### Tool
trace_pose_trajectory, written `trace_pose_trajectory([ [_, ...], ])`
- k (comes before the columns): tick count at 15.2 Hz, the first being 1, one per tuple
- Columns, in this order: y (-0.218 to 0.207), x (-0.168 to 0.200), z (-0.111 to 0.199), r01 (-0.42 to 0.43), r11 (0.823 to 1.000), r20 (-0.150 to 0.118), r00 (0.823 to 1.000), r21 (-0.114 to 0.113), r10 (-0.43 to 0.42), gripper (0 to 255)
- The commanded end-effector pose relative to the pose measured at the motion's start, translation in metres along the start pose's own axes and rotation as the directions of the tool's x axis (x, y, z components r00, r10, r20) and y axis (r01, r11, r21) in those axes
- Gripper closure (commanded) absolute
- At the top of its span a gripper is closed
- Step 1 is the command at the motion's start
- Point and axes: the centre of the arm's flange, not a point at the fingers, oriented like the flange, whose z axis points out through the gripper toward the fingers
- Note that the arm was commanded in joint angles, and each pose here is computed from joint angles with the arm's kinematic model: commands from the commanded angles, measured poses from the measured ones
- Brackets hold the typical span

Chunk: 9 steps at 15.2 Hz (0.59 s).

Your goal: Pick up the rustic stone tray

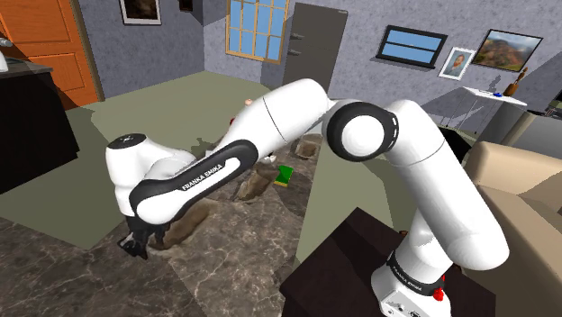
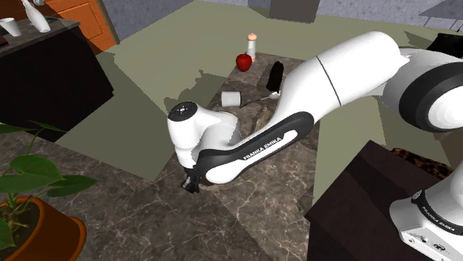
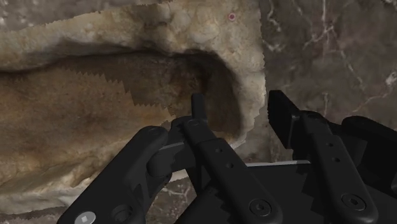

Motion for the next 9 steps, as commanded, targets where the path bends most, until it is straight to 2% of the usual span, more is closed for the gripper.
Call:
trace_pose_trajectory([
  [1,0.000,0.000,-0.010,0.000,1.000,0.000,1.000,0.000,0.000,255],
  [7,-0.001,0.000,-0.041,0.000,1.000,0.000,1.000,0.000,0.000,255],
  [9,-0.001,0.000,-0.042,0.000,1.000,0.000,1.000,0.000,0.000,255],
])
